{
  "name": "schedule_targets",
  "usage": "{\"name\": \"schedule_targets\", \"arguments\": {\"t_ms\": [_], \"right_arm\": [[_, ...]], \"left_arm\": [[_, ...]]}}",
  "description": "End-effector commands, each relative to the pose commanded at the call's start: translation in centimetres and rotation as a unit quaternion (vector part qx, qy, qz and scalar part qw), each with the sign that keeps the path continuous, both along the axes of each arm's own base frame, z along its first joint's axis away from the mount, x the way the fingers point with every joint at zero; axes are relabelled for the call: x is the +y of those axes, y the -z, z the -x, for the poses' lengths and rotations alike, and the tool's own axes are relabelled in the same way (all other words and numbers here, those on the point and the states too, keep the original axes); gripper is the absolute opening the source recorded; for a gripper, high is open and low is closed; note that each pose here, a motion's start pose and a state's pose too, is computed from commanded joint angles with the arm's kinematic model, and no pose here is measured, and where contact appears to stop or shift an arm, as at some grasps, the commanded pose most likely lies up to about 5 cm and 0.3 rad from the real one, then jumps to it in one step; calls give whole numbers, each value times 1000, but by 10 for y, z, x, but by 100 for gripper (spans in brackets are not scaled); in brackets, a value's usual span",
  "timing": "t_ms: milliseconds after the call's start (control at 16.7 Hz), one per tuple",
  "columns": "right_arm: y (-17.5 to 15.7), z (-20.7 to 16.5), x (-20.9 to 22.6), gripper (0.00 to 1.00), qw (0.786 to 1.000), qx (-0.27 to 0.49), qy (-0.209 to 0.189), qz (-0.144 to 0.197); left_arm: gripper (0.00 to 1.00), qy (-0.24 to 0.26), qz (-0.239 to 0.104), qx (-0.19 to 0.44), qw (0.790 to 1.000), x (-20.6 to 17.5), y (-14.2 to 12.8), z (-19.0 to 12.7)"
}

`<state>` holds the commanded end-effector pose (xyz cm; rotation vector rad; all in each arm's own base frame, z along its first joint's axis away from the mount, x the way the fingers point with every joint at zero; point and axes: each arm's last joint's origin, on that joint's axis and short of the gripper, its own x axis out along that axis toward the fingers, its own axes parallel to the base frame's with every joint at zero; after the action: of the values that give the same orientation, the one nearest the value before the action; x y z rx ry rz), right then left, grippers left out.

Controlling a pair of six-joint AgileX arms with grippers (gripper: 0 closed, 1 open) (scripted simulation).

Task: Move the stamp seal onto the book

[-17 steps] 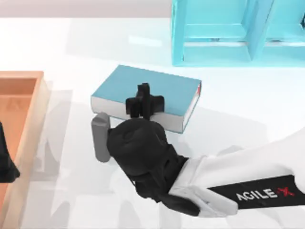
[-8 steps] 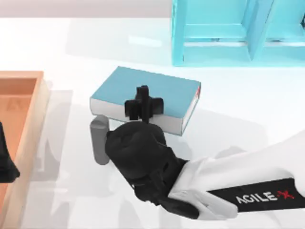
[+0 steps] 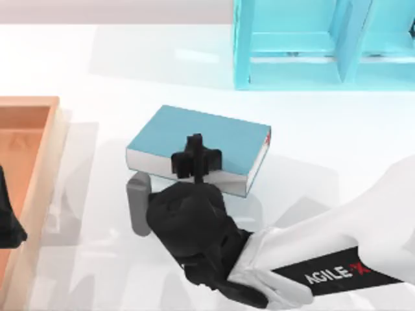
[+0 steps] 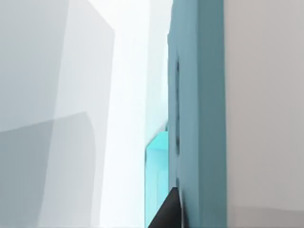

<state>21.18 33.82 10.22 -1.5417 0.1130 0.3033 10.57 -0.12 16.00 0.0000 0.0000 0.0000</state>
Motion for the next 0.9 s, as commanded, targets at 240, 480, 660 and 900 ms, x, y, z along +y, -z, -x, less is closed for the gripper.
{"name": "schedule_targets", "arguments": {"t_ms": [240,480,660,900], "right_arm": [[0,0,0,15,1000,0,0,0],[0,0,0,45,1000,0,0,0],[0,0,0,68,1000,0,0,0],[0,0,0,98,1000,0,0,0]], "left_arm": [[100,0,0,0,1000,0,0,0],[100,0,0,0,1000,0,0,0],[100,0,0,0,1000,0,0,0],[100,0,0,0,1000,0,0,0]]}}
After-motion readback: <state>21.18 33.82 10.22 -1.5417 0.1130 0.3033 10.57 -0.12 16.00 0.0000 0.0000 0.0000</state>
